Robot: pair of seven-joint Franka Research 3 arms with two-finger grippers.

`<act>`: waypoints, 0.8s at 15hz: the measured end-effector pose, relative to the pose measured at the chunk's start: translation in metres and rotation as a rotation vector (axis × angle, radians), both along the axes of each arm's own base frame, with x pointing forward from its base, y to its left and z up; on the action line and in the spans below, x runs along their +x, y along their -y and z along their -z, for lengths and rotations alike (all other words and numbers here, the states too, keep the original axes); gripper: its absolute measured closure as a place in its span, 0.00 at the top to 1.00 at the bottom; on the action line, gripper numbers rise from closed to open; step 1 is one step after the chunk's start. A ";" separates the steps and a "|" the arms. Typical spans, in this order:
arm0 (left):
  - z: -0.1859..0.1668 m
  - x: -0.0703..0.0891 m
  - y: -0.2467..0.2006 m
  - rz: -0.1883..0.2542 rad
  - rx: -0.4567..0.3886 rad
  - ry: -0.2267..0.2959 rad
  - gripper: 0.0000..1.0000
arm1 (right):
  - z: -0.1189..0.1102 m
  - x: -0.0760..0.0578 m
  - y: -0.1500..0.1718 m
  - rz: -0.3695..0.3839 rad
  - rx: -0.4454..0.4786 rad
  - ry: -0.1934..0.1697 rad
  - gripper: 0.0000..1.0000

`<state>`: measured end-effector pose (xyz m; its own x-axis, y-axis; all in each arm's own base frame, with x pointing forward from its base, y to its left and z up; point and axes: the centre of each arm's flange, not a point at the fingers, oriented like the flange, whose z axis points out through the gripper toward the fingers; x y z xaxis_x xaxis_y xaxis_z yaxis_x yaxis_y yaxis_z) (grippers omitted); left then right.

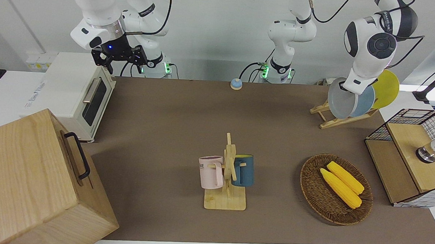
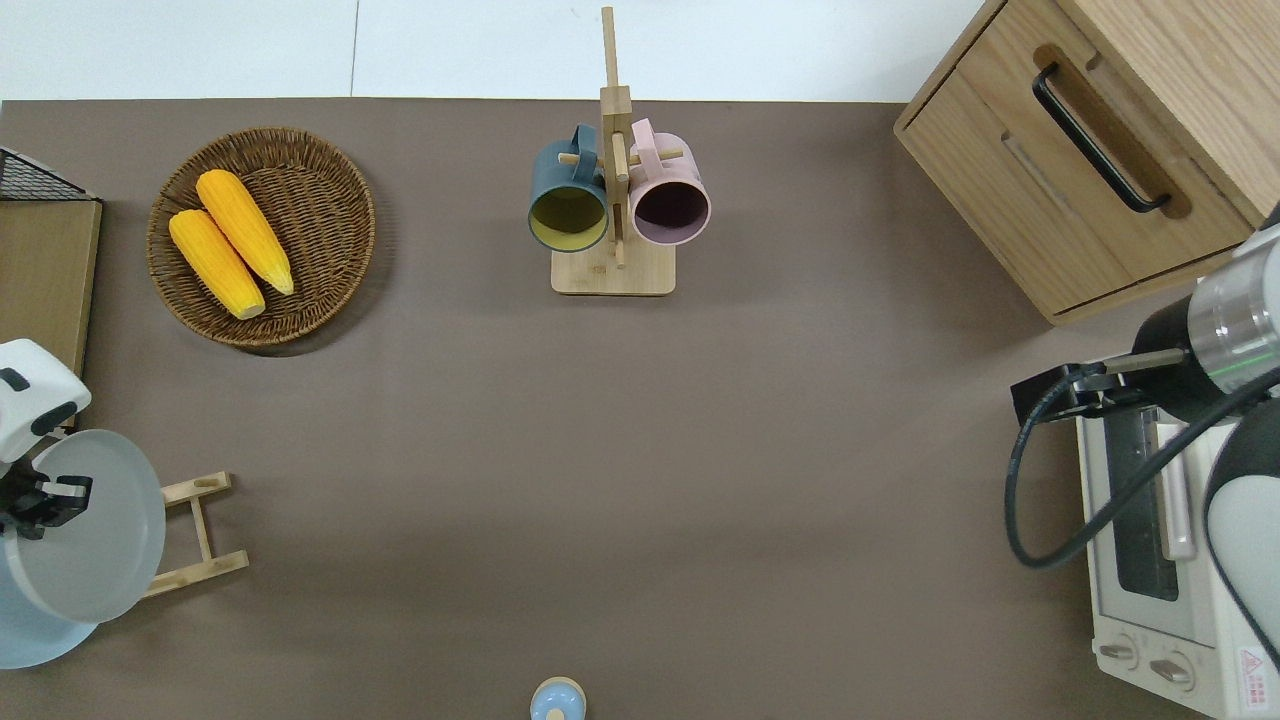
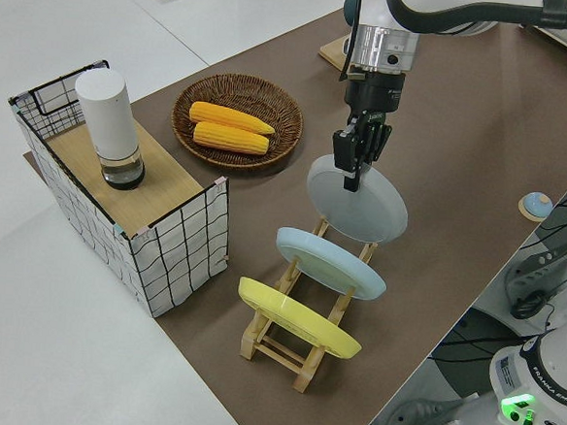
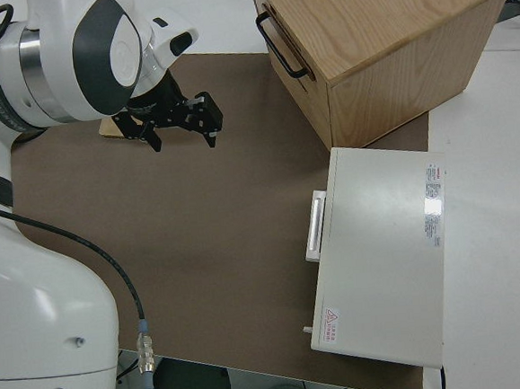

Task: Pick gray plate from low plate rack and place it on table with left arm
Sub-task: 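Carry the gray plate with the left gripper and lower it onto the table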

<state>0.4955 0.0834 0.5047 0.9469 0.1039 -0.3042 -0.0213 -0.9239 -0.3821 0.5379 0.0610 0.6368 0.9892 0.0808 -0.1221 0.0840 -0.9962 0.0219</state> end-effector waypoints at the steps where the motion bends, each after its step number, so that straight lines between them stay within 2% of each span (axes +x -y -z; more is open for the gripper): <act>1: -0.002 0.001 0.003 -0.009 -0.031 0.011 0.15 | 0.000 0.000 0.000 0.000 0.000 0.000 0.99; 3: -0.006 0.003 0.013 -0.034 -0.113 0.034 0.15 | 0.000 0.000 0.000 0.000 0.000 0.000 0.99; 7: -0.006 0.007 0.031 -0.119 -0.250 0.078 0.15 | 0.000 0.000 0.000 0.000 0.000 0.000 0.99; 12: 0.008 0.021 0.051 -0.179 -0.417 0.187 0.15 | 0.000 0.000 0.000 0.000 0.000 0.000 0.99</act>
<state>0.5168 0.0327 0.4966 0.9677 0.1754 -0.1811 0.1852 -0.9819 0.0385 0.5379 0.0610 0.6368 0.9892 0.0808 -0.1221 0.0840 -0.9962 0.0219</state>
